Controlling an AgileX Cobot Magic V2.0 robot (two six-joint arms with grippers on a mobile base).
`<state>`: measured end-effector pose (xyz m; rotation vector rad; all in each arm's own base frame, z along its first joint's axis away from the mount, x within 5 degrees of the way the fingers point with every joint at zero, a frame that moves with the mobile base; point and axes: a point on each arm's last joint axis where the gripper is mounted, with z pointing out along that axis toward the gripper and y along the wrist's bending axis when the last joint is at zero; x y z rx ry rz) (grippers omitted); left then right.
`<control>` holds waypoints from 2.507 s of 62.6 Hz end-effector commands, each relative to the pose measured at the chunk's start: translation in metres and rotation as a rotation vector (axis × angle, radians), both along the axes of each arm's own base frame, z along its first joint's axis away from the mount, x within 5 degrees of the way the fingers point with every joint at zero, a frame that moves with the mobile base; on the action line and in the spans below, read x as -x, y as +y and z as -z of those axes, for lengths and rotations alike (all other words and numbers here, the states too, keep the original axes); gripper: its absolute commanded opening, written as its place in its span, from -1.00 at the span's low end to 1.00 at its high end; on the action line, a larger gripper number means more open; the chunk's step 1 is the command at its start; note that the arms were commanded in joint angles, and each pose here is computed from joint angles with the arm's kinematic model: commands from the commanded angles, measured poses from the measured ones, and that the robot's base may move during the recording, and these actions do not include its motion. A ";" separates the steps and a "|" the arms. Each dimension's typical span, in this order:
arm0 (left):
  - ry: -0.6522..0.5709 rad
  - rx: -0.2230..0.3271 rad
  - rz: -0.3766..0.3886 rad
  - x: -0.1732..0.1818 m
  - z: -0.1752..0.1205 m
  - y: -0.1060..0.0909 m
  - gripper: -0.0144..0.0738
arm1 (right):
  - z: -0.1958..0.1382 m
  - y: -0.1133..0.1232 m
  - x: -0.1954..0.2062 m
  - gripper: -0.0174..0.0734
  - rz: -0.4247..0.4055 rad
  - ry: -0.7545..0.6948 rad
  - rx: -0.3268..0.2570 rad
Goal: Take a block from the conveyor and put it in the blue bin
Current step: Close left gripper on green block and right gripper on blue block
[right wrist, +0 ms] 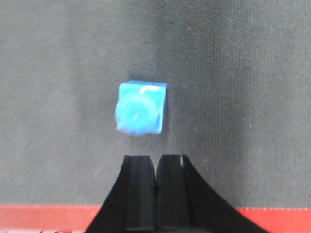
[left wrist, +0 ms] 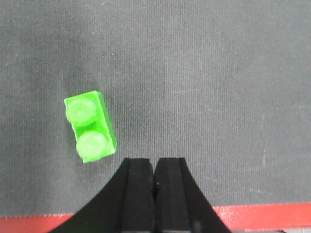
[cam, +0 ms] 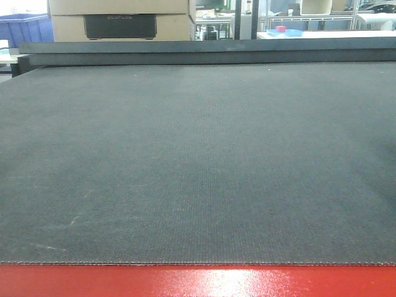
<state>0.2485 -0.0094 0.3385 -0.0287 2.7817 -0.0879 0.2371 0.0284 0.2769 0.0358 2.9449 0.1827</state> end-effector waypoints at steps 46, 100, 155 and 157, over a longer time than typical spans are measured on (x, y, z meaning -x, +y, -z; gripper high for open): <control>0.024 0.010 -0.013 0.001 0.017 0.000 -0.92 | 0.030 0.015 -0.034 0.22 -0.015 0.040 0.046; 0.002 0.019 -0.019 -0.001 0.017 -0.001 -0.92 | 0.071 0.016 -0.043 -0.54 0.002 0.131 0.057; 0.112 -0.039 -0.265 -0.038 0.063 0.017 -0.70 | 0.034 0.017 -0.028 -0.97 0.008 0.030 0.020; 0.112 -0.039 -0.265 -0.038 0.063 0.017 -0.57 | 0.034 0.017 -0.028 -0.97 0.008 0.030 0.020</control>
